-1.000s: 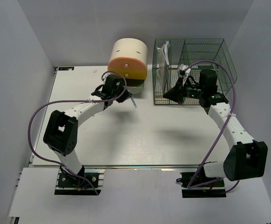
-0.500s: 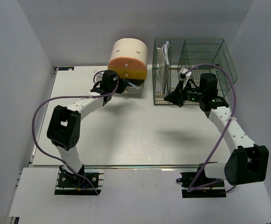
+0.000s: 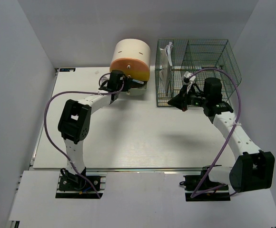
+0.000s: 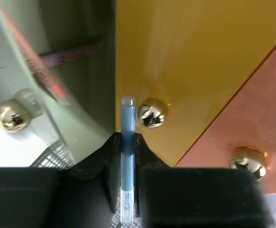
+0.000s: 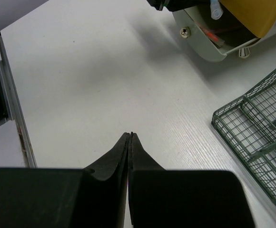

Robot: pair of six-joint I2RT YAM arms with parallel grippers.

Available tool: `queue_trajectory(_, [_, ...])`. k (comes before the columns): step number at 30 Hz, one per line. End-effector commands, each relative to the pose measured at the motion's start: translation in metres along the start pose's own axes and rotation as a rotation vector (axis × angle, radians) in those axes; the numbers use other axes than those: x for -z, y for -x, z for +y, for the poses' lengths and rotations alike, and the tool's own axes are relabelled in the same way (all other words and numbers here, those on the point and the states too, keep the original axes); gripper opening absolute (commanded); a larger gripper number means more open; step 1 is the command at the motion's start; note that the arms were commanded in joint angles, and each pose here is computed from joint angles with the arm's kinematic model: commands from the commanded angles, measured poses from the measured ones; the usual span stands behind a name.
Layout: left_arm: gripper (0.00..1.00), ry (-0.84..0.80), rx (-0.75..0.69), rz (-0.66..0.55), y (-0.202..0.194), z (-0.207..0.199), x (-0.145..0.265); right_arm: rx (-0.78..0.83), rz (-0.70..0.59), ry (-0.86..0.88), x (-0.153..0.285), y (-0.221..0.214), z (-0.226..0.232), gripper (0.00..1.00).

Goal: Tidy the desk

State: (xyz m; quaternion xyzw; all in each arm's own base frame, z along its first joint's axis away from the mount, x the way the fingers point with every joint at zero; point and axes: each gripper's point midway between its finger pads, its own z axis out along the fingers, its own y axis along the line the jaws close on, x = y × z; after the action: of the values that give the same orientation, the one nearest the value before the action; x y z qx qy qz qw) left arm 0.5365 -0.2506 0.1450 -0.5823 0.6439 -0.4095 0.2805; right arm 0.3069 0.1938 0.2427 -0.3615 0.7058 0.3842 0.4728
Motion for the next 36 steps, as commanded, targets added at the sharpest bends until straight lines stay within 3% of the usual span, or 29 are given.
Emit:
queue_trajectory(1, [0.31,-0.092,0.048,-0.003,0.001,-0.034,0.004,0.031,-0.026,-0.008,0.004,0.007,0.003,0.0])
queue_trajectory(5, [0.52,-0.117,0.053,0.001,0.005,-0.036,0.006,0.049,-0.016,0.009,0.004,0.004,0.004,0.05])
queue_trajectory(7, [0.58,-0.127,0.049,0.005,0.005,-0.038,0.008,0.077,-0.011,0.053,0.003,0.002,0.01,0.17])
queue_trajectory(11, [0.57,-0.159,0.054,0.025,0.003,-0.045,0.021,0.111,-0.01,0.125,0.001,0.004,0.018,0.22])
queue_trajectory(14, [0.48,-0.203,0.051,0.06,-0.001,-0.053,0.035,0.169,-0.009,0.185,-0.001,0.001,0.022,0.21])
queue_trajectory(16, [0.35,-0.23,0.025,0.089,-0.005,-0.053,0.043,0.27,-0.017,0.243,-0.002,-0.003,0.024,0.17])
queue_trajectory(17, [0.19,-0.241,0.012,0.123,-0.011,-0.053,0.049,0.302,-0.021,0.267,-0.005,-0.007,0.023,0.15])
queue_trajectory(19, [0.0,-0.266,-0.012,0.157,-0.013,-0.048,0.064,0.422,-0.043,0.331,-0.013,-0.014,0.022,0.06])
queue_trajectory(23, [0.0,-0.317,-0.08,0.193,-0.013,-0.036,0.094,0.569,-0.02,0.425,-0.031,-0.021,0.011,0.0])
queue_trajectory(24, [0.0,-0.346,-0.099,0.193,-0.013,-0.041,0.109,0.636,-0.012,0.419,-0.037,-0.002,0.003,0.0])
queue_trajectory(28, [0.0,-0.363,-0.301,0.188,-0.006,-0.023,0.142,0.631,0.131,0.462,-0.074,-0.016,-0.019,0.0])
queue_trajectory(29, [0.0,-0.275,-0.368,0.168,0.002,-0.005,0.141,0.641,0.17,0.442,-0.084,-0.016,-0.022,0.0])
queue_trajectory(30, [0.0,-0.245,-0.525,0.128,0.01,0.002,0.143,0.655,0.186,0.433,-0.094,-0.015,-0.021,0.0])
queue_trajectory(31, [0.0,-0.255,-0.591,0.118,0.01,-0.012,0.158,0.658,0.202,0.408,-0.102,-0.016,-0.027,0.0])
queue_trajectory(32, [0.0,-0.138,-0.663,0.081,0.024,0.012,0.158,0.683,0.215,0.381,-0.116,-0.013,-0.025,0.0])
queue_trajectory(34, [0.0,-0.106,-0.796,0.032,0.038,0.015,0.176,0.68,0.25,0.333,-0.13,-0.016,-0.032,0.0])
queue_trajectory(35, [0.03,-0.032,-0.837,0.023,0.048,0.034,0.182,0.689,0.281,0.308,-0.144,-0.018,-0.028,0.0])
queue_trajectory(36, [0.15,-0.021,-0.889,0.003,0.055,0.037,0.189,0.669,0.312,0.288,-0.153,-0.026,-0.034,0.0])
